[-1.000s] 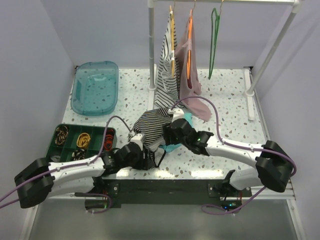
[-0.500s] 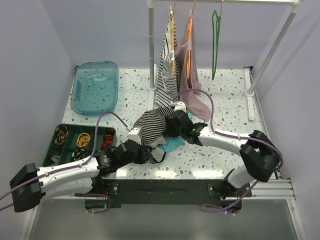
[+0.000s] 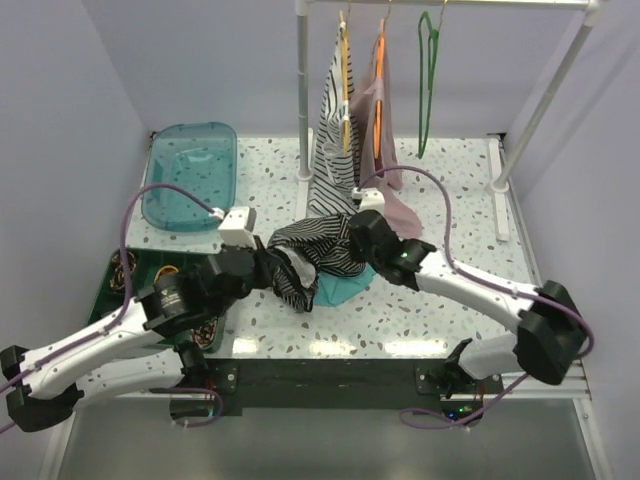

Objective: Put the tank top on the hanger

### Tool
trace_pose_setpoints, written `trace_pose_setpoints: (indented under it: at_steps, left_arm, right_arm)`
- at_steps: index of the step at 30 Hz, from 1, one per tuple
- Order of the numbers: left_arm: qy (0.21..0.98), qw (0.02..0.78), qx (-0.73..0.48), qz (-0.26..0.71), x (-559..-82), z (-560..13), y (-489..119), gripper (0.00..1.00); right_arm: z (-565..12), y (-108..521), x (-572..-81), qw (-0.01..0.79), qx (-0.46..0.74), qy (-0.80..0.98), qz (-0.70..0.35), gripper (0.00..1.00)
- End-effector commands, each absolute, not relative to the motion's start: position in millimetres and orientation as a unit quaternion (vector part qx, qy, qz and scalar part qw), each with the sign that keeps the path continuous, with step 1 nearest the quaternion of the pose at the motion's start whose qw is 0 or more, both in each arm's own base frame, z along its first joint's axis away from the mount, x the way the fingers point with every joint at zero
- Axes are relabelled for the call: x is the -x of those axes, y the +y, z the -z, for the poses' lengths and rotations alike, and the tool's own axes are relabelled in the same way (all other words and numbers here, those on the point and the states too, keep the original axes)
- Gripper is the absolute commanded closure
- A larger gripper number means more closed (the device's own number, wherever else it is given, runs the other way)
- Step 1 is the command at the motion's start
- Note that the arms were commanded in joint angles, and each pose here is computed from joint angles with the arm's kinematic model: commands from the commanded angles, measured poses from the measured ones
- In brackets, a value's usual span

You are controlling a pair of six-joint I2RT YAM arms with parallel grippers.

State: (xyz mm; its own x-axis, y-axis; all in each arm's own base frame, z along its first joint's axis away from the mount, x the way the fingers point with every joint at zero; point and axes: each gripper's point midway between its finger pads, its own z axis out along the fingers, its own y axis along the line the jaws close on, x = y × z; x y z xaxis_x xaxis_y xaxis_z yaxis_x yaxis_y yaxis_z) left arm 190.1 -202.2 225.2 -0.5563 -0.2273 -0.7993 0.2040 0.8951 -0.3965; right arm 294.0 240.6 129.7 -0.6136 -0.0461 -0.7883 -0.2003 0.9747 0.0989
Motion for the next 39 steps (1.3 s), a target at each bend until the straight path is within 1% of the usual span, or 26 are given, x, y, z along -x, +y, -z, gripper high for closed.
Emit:
trace_pose_setpoints:
  at_steps: [1, 5, 9, 12, 15, 17, 18, 19, 21, 22, 25, 26, 27, 28, 29, 31, 32, 33, 34, 36, 37, 39]
  left_arm:
    - [0.813, 0.563, 0.032, 0.145, -212, -295, -158, 1.0]
    - [0.772, 0.618, 0.042, 0.142, -217, -361, -140, 1.0]
    - [0.744, 0.652, 0.045, 0.137, -220, -402, -130, 1.0]
    - [0.738, 0.661, 0.04, 0.129, -222, -410, -129, 1.0]
    - [0.739, 0.661, 0.015, 0.133, -225, -409, -142, 1.0]
    - [0.737, 0.653, -0.048, 0.166, -225, -409, -174, 1.0]
    - [0.74, 0.646, -0.065, 0.175, -225, -407, -185, 1.0]
    - [0.749, 0.629, -0.101, 0.183, -226, -396, -206, 1.0]
    - [0.763, 0.61, -0.126, 0.175, -228, -378, -219, 1.0]
    - [0.771, 0.598, -0.137, 0.169, -231, -366, -227, 1.0]
    - [0.785, 0.57, -0.153, 0.188, -224, -336, -239, 1.0]
    - [0.794, 0.556, -0.154, 0.192, -222, -316, -242, 1.0]
    - [0.797, 0.548, -0.16, 0.198, -219, -305, -244, 1.0]
    - [0.799, 0.538, -0.166, 0.212, -213, -298, -246, 1.0]
    - [0.811, 0.52, -0.164, 0.211, -209, -277, -246, 1.0]
    - [0.817, 0.498, -0.174, 0.233, -198, -260, -250, 1.0]
    - [0.823, 0.485, -0.176, 0.239, -194, -243, -252, 1.0]
    - [0.821, 0.479, -0.183, 0.251, -190, -239, -254, 1.0]
    - [0.818, 0.462, -0.203, 0.276, -180, -234, -263, 0.99]
    - [0.806, 0.446, -0.23, 0.314, -168, -226, -275, 1.0]
    - [0.8, 0.425, -0.252, 0.342, -156, -223, -284, 1.0]
    - [0.811, 0.394, -0.259, 0.345, -145, -200, -282, 1.0]
  right_arm:
    - [-193, 212, -291, 0.494, 0.033, 0.865, -0.081, 1.0]
    - [-240, 185, -282, 0.537, 0.012, 0.84, -0.078, 1.0]
    - [-261, 151, -284, 0.555, -0.017, 0.83, -0.045, 1.0]
    - [-257, 133, -277, 0.549, -0.029, 0.835, -0.035, 1.0]
    - [-229, 121, -263, 0.531, -0.031, 0.846, -0.029, 1.0]
    - [-218, 124, -254, 0.516, -0.024, 0.855, -0.049, 0.92]
    - [-213, 126, -250, 0.511, -0.023, 0.858, -0.058, 0.88]
    - [-209, 124, -244, 0.508, -0.024, 0.858, -0.067, 0.77]
    - [-209, 128, -237, 0.506, -0.02, 0.857, -0.093, 0.66]
    - [-213, 127, -232, 0.509, -0.019, 0.854, -0.106, 0.58]
    - [-225, 138, -224, 0.515, 0.009, 0.843, -0.152, 0.47]
    - [-235, 144, -220, 0.525, 0.021, 0.832, -0.179, 0.45]
    - [-234, 153, -217, 0.523, 0.038, 0.827, -0.202, 0.43]
    - [-242, 170, -215, 0.525, 0.06, 0.813, -0.243, 0.39]
    - [-238, 182, -214, 0.514, 0.081, 0.814, -0.26, 0.39]
    - [-235, 207, -209, 0.491, 0.119, 0.809, -0.3, 0.38]
    - [-232, 216, -208, 0.483, 0.131, 0.809, -0.31, 0.39]
    - [-221, 230, -204, 0.467, 0.152, 0.811, -0.317, 0.39]
    - [-227, 241, -203, 0.477, 0.161, 0.797, -0.333, 0.38]
    - [-221, 255, -199, 0.47, 0.175, 0.796, -0.339, 0.37]
    - [-219, 257, -201, 0.466, 0.165, 0.8, -0.341, 0.37]
    - [-208, 250, -213, 0.466, 0.134, 0.819, -0.306, 0.38]
